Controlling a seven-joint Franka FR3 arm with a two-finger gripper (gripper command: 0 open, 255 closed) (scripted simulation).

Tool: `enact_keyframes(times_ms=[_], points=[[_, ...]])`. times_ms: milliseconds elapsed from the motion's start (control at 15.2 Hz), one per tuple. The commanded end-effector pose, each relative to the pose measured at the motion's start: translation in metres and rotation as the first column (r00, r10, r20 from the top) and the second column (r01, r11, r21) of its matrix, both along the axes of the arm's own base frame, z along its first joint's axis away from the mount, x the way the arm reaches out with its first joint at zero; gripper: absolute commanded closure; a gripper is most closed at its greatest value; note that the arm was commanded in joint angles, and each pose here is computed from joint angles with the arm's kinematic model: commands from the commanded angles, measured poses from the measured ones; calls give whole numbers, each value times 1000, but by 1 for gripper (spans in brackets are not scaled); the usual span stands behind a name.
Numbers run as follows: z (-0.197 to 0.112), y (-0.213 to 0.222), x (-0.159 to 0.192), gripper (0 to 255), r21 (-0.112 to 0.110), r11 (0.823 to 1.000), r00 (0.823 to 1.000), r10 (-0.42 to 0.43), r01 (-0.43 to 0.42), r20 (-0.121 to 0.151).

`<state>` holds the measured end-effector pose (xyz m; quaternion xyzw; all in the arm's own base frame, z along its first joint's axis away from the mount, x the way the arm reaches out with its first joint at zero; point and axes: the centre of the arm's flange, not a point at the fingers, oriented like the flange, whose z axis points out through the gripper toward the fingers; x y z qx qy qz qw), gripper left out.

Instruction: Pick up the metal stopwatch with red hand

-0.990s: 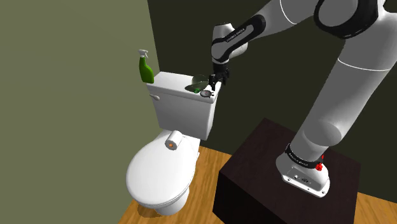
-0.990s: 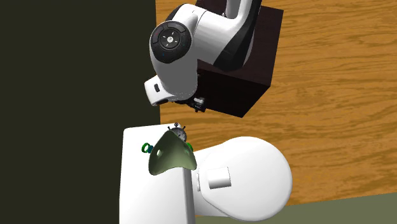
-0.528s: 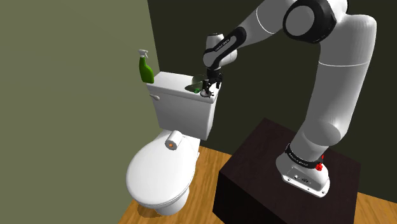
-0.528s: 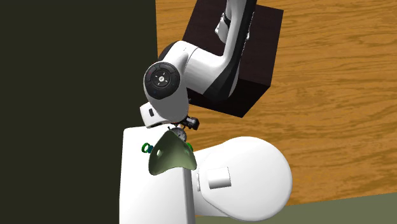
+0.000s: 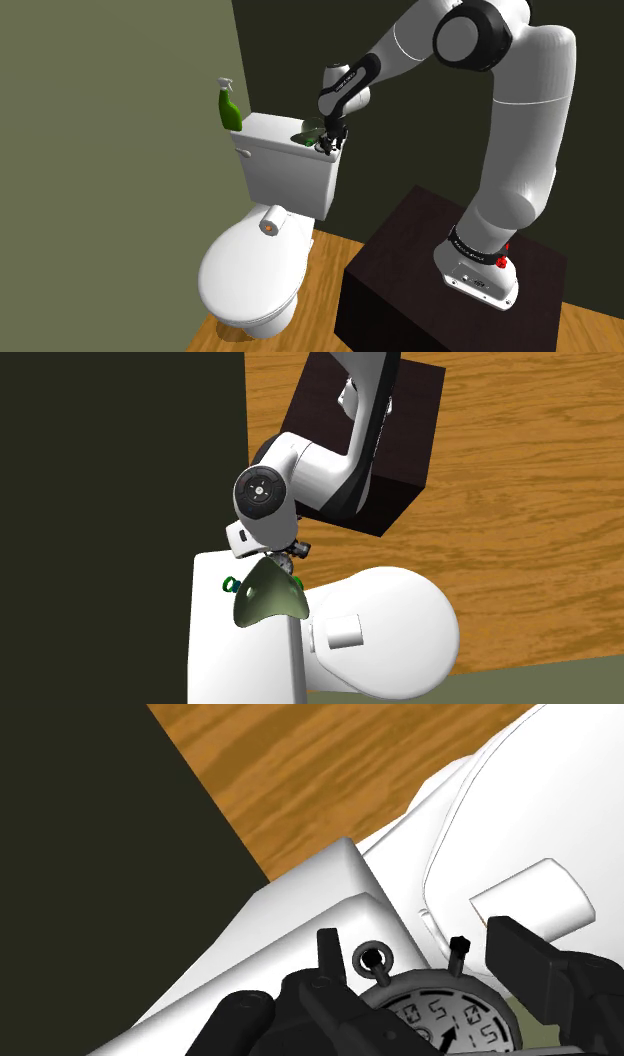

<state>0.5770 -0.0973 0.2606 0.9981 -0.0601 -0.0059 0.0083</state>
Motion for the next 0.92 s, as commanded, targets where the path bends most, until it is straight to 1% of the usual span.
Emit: enact_keyframes(times_ms=[0, 528, 858], points=[[-1, 0, 0, 255, 0, 1000, 1000, 0, 0, 0], [-1, -1, 1, 255, 0, 1000, 1000, 0, 0, 0], [26, -1, 1, 255, 0, 1000, 1000, 0, 0, 0]])
